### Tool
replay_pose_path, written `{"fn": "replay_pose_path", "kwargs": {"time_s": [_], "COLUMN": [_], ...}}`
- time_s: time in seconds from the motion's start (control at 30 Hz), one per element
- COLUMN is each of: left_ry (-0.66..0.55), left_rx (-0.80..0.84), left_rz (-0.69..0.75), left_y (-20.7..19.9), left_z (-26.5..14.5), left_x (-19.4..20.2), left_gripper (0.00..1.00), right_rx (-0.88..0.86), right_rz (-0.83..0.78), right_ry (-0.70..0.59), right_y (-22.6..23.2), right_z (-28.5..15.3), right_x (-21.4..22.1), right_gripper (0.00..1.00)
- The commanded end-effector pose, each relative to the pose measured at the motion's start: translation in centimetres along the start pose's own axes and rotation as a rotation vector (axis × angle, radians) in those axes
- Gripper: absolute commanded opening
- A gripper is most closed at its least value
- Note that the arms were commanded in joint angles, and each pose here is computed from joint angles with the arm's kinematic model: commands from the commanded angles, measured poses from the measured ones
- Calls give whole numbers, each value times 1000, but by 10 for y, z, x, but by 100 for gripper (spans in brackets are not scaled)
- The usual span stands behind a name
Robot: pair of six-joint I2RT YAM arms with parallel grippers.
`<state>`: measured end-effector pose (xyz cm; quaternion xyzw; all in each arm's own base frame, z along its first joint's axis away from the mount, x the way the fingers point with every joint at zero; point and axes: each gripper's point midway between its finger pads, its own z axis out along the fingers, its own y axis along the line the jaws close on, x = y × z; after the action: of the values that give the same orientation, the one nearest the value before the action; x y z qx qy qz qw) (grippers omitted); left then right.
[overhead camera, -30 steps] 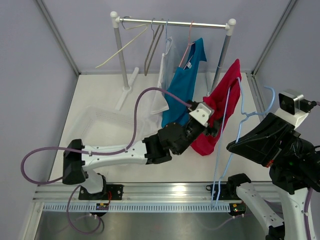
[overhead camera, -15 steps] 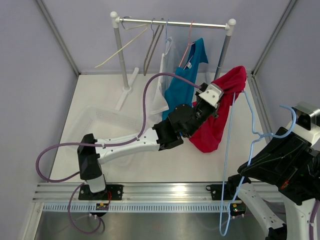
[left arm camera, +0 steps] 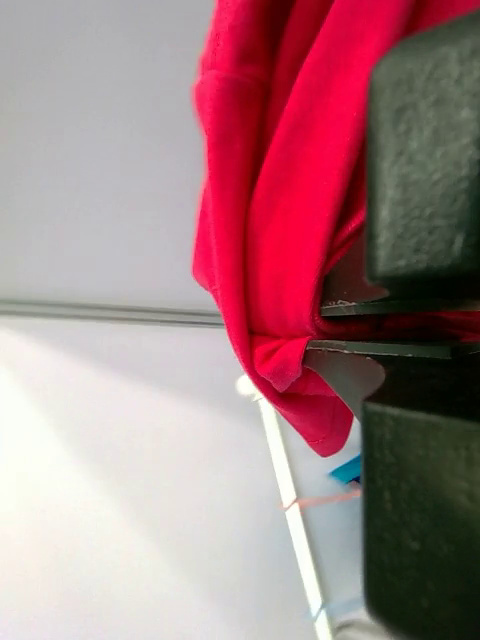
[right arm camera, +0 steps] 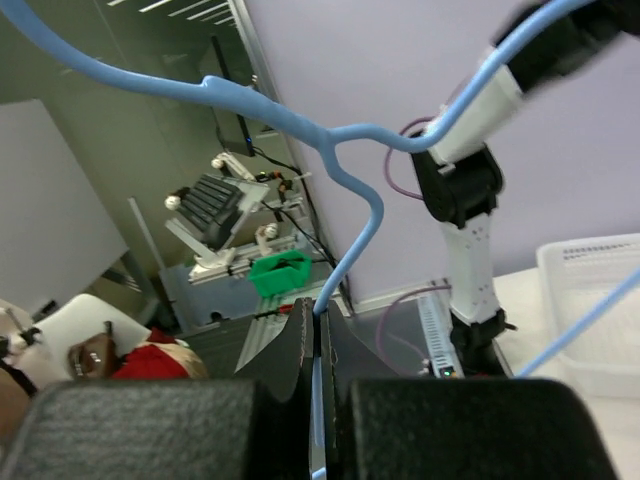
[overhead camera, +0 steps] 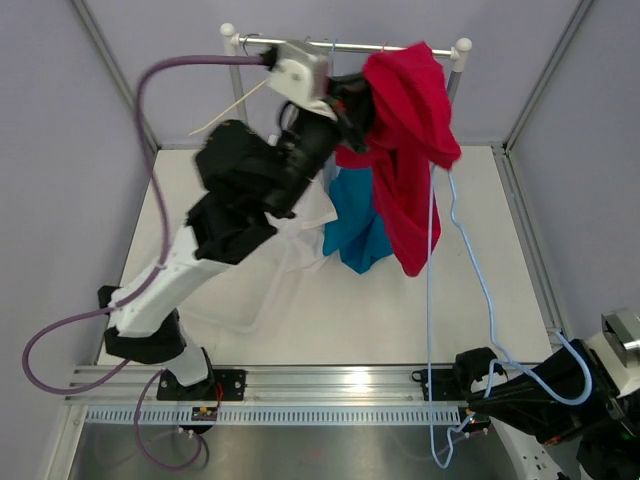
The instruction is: Remove the t-shirt from the hanger
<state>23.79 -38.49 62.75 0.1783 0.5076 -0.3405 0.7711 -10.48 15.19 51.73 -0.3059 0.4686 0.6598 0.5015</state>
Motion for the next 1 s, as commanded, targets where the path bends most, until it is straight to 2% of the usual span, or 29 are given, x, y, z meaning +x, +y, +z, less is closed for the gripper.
{"fn": "replay_pose_path", "kwargs": {"time_s": [0.0,0.1,0.23,0.3,0.37,0.43,0.47,0.53,0.6,0.63,0.7,0.73,0.9,0.97], "left_ry": [-191,-228,-221,-198,-170,-113,-132,-93,-120,-98,-133,-99,-105,-82], "left_rx": [-48,-189,-375,-428,-519,-609,-643,-679,-696,-670,-689,-691,-710,-740], "left_rz": [-34,34,153,195,253,339,330,351,314,326,293,319,309,350], "left_y": [45,87,134,146,169,182,193,198,207,202,211,209,217,224], "left_z": [-63,-97,-135,-145,-172,-180,-200,-207,-229,-225,-245,-243,-251,-252], "left_x": [-133,-167,-190,-186,-190,-167,-174,-152,-154,-132,-129,-107,-87,-74], "left_gripper": [0,0,0,0,0,0,0,0,0,0,0,0,0,0], "right_rx": [181,274,308,322,349,362,361,360,355,350,342,338,324,325], "right_rz": [78,89,75,71,56,80,94,104,108,108,112,114,131,131], "right_ry": [7,-8,-12,-22,-15,-2,1,6,15,23,28,30,59,68], "right_y": [-61,-91,-103,-105,-113,-122,-125,-132,-134,-135,-135,-135,-134,-134], "right_z": [-4,-7,-12,-14,-16,-17,-16,-15,-15,-14,-14,-14,-16,-18], "right_x": [18,24,31,32,35,40,41,44,45,46,48,49,58,62], "right_gripper": [0,0,0,0,0,0,0,0,0,0,0,0,0,0]}}
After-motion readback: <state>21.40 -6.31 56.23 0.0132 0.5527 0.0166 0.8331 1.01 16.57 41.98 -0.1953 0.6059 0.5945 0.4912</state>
